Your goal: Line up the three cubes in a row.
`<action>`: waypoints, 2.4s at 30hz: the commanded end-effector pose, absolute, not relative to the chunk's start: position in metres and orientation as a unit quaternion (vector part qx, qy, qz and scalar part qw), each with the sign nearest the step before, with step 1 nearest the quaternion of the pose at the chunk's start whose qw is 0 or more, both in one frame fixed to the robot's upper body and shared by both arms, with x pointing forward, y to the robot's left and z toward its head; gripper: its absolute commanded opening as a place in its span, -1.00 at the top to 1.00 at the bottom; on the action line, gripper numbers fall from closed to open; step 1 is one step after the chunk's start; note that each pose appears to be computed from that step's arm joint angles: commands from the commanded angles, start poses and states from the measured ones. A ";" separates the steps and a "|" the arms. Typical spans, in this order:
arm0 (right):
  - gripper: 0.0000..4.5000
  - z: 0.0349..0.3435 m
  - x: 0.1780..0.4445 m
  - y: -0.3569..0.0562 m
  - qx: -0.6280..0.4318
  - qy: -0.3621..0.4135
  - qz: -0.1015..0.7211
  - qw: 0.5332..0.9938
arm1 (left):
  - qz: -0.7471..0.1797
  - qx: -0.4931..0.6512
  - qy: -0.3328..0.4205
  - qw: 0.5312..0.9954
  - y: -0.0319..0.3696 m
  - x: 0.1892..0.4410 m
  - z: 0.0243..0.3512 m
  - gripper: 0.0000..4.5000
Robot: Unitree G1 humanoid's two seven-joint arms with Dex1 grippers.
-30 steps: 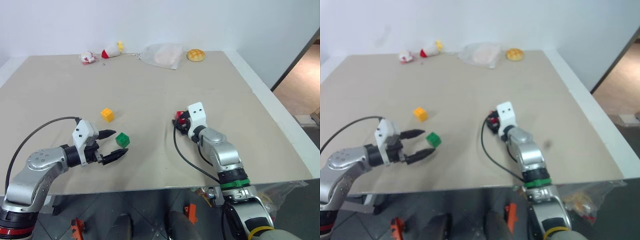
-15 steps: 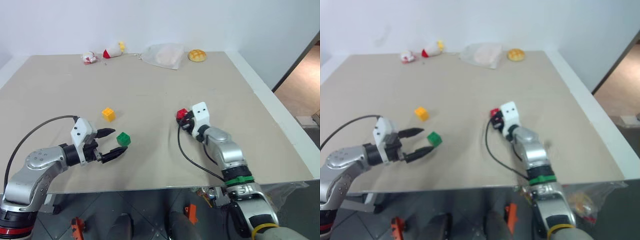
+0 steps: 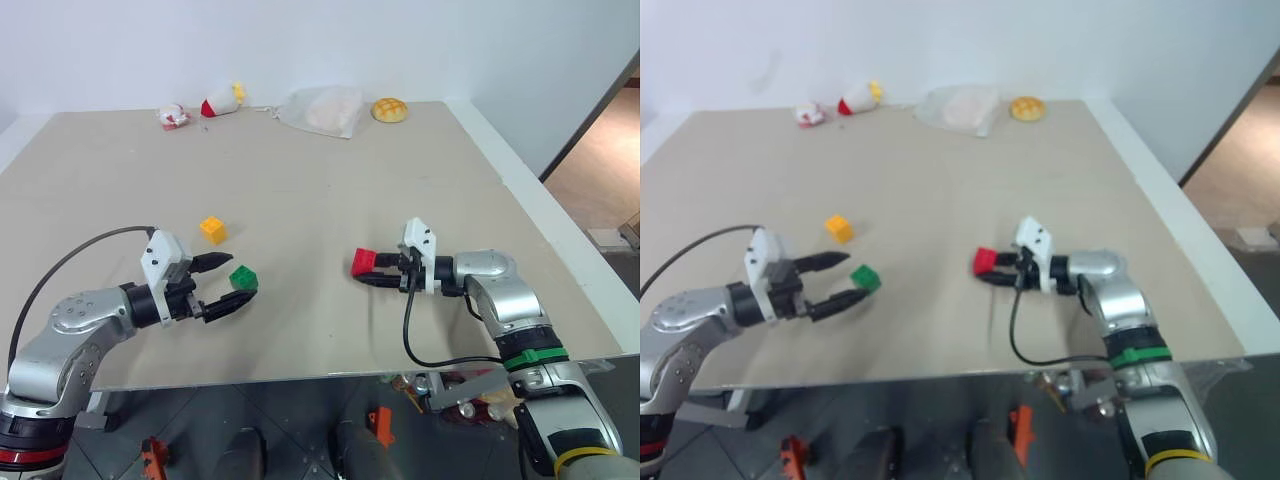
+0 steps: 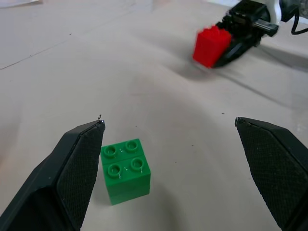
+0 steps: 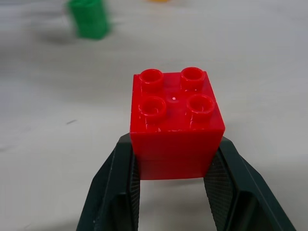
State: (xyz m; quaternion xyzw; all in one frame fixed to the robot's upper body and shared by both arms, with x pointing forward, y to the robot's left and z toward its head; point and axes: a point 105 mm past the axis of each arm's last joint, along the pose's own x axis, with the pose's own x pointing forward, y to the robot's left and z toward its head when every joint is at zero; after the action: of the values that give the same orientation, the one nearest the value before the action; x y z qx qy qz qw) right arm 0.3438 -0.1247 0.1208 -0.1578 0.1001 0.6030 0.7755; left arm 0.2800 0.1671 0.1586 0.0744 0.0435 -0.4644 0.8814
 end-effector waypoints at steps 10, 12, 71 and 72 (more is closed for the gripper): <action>0.45 0.120 0.353 -0.119 -0.201 0.102 0.654 0.722 | -0.471 0.096 0.047 0.876 0.186 0.270 0.156 -1.00; 0.45 0.119 0.355 -0.118 -0.201 0.104 0.656 0.720 | -0.471 0.096 0.050 0.875 0.186 0.268 0.155 -1.00; -1.00 0.223 0.300 -0.106 -0.152 -0.055 0.629 0.761 | -0.445 0.066 0.085 0.889 0.161 0.328 0.106 0.39; -1.00 0.223 0.300 -0.106 -0.152 -0.055 0.629 0.760 | -0.449 0.075 0.086 0.886 0.159 0.329 0.106 0.39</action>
State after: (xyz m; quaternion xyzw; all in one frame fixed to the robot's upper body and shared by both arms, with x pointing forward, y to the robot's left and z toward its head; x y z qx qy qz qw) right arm 0.3024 -0.1046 0.2158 -0.1411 -0.0391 0.6310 0.7619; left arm 0.3293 0.1593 0.1002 0.0506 0.0927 -0.4394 0.8921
